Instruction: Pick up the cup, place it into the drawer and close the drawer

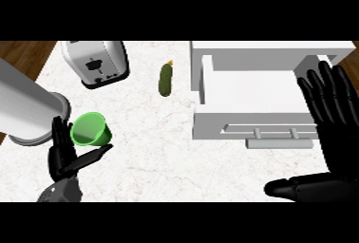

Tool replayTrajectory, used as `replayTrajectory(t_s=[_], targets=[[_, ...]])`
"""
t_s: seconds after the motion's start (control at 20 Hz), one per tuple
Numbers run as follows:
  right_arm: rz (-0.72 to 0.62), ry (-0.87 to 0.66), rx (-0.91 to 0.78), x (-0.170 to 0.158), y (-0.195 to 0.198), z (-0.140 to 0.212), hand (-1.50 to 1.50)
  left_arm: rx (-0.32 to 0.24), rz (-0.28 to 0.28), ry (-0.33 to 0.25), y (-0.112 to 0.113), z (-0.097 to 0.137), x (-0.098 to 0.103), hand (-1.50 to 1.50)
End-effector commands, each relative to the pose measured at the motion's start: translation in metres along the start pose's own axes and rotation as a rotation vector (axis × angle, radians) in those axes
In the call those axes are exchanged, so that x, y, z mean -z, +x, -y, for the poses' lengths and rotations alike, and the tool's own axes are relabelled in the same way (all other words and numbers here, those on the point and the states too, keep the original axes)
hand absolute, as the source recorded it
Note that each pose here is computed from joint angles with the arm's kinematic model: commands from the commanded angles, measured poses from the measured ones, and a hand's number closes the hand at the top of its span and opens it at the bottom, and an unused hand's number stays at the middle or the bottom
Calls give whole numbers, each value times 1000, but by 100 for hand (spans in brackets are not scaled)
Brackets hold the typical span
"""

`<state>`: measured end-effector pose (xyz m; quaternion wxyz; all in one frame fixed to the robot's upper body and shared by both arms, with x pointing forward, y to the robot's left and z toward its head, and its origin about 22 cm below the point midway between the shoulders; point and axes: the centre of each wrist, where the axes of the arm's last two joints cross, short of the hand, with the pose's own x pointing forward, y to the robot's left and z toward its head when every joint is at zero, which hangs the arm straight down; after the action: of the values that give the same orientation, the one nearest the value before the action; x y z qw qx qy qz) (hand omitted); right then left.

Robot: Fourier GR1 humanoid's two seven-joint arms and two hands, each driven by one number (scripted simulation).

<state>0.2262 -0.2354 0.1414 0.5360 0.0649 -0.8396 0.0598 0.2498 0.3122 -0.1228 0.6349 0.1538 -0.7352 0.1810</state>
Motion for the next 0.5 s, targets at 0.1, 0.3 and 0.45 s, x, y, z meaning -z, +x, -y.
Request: replayTrajectory(t_s=[0.1, 0.3, 0.45], targets=[[10, 8, 1, -8, 14, -8, -150, -14, 0, -11, -4, -1, -11, -150], [7, -2, 27, -1, 0, -1, -150, -18, 6, -26, -10, 7, 15, -150], [13, 3, 2, -17, 6, -2, -150, -66, 29, -33, -13, -10, 12, -150]])
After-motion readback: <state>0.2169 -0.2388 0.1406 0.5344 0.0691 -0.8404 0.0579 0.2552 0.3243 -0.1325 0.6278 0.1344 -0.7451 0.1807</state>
